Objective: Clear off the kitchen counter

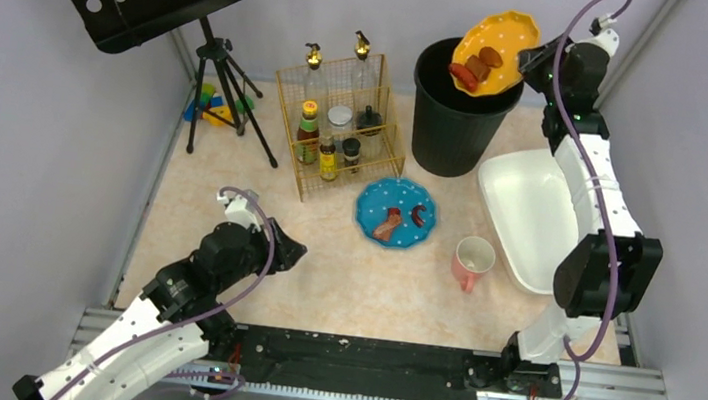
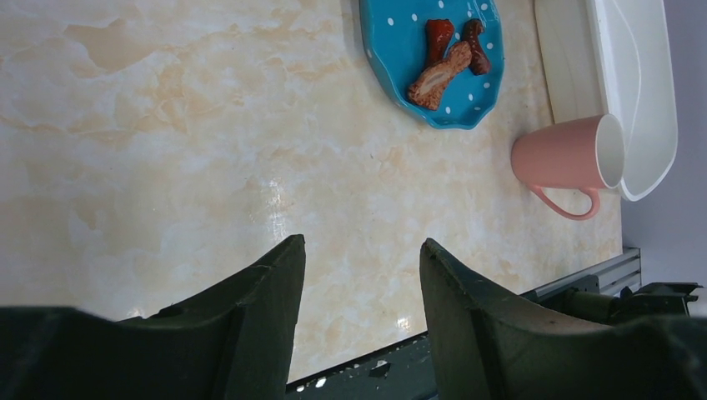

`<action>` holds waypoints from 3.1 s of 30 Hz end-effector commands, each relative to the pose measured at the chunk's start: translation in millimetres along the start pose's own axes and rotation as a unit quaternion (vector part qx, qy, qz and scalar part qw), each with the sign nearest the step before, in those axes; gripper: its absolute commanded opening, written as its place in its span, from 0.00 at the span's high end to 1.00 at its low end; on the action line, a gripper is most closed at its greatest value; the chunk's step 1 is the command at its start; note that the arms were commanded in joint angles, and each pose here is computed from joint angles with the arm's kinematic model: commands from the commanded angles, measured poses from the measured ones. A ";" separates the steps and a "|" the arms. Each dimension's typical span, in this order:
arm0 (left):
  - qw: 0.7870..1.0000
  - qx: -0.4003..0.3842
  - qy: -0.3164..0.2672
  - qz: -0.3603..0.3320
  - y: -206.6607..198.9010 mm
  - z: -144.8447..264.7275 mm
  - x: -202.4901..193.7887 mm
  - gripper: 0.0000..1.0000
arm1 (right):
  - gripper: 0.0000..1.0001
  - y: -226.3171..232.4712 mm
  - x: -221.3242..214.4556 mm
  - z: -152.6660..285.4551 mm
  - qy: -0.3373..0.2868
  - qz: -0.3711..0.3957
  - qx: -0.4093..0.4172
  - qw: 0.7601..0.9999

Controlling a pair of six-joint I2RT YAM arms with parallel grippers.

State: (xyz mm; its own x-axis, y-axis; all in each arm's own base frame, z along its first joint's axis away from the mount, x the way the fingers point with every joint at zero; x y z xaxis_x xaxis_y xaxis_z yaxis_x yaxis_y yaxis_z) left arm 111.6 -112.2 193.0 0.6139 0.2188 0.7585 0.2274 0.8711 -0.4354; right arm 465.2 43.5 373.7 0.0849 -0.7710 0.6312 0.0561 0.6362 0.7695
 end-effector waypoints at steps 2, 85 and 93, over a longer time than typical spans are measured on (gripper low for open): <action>1.000 -0.015 -0.018 -0.004 -3.5 0.4 4.9 0.42 | 1.00 88.7 73.6 26.1 -0.149 0.059 0.178 0.971; 0.994 -0.102 0.024 -0.028 -15.3 10.3 -6.8 0.40 | 1.00 -76.7 32.8 209.7 -0.318 0.100 -0.221 0.916; 0.993 -0.100 0.039 -0.044 -13.3 6.2 -11.2 0.22 | 1.00 -139.2 17.0 186.4 -0.300 0.045 -0.271 0.913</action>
State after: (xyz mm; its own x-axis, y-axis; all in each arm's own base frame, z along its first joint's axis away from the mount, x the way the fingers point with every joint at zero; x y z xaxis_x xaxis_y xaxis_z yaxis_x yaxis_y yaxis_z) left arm 95.2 -120.3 191.2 0.6582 0.1287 0.7418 0.3808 0.7931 -0.4754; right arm 258.2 -50.8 277.0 -0.1975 -0.3986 0.8956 0.6894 0.5931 0.4159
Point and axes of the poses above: each gripper's point midway between its finger pads, its own z axis back along the fingers, its own y axis along the line the jaws close on, x = y × z, the point moved 8 cm from there along z, back along the fingers, and after that the axes turned 14 degrees about -z, right-handed, at the moved point
